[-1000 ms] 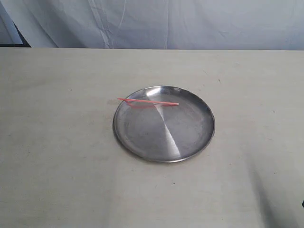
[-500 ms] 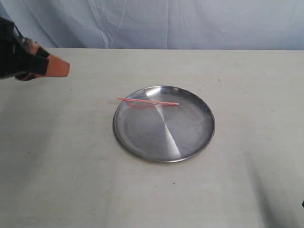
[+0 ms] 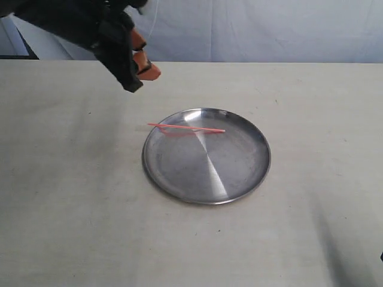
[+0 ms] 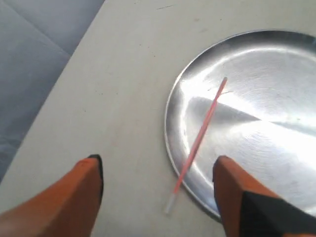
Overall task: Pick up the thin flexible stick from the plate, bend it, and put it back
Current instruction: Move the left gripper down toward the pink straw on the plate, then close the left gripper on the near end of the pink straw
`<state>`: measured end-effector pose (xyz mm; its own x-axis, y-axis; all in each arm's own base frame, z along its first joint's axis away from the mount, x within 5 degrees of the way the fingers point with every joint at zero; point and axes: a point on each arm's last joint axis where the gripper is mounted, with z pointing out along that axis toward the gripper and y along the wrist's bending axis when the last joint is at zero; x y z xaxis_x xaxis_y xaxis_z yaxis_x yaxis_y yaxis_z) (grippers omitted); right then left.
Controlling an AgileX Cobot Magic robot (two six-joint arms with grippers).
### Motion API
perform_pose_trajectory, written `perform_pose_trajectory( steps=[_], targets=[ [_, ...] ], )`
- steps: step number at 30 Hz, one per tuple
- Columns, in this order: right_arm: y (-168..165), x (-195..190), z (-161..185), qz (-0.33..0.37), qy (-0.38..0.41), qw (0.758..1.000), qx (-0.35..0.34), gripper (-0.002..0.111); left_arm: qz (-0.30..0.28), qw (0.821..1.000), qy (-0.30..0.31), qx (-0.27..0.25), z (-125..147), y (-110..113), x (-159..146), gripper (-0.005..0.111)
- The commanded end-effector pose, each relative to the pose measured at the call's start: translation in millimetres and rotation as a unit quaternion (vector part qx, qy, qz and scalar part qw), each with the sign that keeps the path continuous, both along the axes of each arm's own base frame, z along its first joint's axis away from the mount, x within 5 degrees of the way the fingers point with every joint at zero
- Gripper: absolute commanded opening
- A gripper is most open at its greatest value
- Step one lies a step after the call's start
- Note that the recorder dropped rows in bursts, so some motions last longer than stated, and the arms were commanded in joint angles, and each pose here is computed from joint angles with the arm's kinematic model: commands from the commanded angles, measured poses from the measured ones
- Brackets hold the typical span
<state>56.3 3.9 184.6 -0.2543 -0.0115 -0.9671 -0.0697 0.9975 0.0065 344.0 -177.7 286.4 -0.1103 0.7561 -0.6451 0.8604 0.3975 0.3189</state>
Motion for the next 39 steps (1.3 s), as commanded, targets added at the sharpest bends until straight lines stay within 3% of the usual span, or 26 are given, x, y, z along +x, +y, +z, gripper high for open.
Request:
perform_pose_trajectory(
  steps=[1,5,11,15,39],
  targets=[
    [-0.2,0.0,-0.5,-0.002,-0.005,1.000,0.002,0.000,-0.044,0.997,-0.038,0.053,-22.8,-33.5,15.7,0.060],
    [-0.2,0.0,-0.5,-0.002,-0.005,1.000,0.002,0.000,-0.075,0.992,-0.005,0.105,-59.6,-48.6,23.9,0.056],
    [-0.2,-0.1,-0.8,-0.002,-0.003,1.000,0.002,0.000,-0.012,0.981,0.083,0.174,-109.1,-47.1,32.1,0.056],
    [-0.2,-0.1,-0.8,-0.002,-0.003,1.000,0.002,0.000,-0.015,0.971,0.115,0.210,-127.2,-44.3,30.3,0.058],
    [-0.2,-0.1,-0.8,-0.002,-0.003,1.000,0.002,0.000,0.012,0.974,0.118,0.192,-145.6,-59.6,43.0,0.060]
  ],
)
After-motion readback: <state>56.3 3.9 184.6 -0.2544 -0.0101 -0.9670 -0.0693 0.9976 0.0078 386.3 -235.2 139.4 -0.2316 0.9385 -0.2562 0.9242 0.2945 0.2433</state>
